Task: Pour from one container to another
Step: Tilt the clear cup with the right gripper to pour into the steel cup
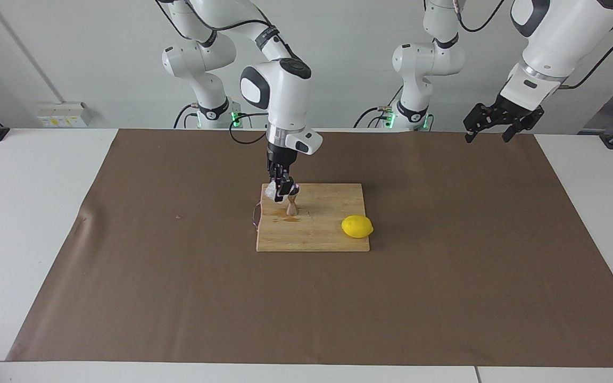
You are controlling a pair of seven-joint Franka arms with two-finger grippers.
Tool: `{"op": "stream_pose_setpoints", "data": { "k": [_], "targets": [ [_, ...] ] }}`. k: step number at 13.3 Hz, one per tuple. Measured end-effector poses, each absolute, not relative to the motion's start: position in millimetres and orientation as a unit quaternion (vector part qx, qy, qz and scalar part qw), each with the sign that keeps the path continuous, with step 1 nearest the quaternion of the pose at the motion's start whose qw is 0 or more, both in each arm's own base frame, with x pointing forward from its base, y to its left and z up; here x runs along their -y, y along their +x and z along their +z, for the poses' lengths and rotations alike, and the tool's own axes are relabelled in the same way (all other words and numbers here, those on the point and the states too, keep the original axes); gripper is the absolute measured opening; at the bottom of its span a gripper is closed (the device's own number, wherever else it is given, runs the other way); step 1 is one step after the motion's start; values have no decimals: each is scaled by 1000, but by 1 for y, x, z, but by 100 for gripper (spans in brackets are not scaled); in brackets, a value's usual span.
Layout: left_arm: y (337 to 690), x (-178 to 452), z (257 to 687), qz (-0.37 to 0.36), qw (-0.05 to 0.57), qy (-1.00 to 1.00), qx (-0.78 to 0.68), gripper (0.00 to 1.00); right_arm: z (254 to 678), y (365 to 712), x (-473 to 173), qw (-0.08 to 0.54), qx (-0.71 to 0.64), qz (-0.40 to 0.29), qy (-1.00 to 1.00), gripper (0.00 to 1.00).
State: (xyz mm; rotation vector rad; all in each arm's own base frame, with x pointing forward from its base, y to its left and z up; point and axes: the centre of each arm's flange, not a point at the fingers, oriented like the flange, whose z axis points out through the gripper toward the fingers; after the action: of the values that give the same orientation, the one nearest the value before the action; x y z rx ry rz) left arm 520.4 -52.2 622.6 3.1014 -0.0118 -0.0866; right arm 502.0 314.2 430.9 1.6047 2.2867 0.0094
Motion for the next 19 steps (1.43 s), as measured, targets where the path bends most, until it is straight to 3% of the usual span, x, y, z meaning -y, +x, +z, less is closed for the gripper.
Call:
{"op": "stream_pose_setpoints", "data": {
  "k": [19],
  "targets": [
    [520, 52, 623, -28, 19, 999, 4, 100, 427, 481, -327, 270, -837, -28, 475, 51]
  ]
}}
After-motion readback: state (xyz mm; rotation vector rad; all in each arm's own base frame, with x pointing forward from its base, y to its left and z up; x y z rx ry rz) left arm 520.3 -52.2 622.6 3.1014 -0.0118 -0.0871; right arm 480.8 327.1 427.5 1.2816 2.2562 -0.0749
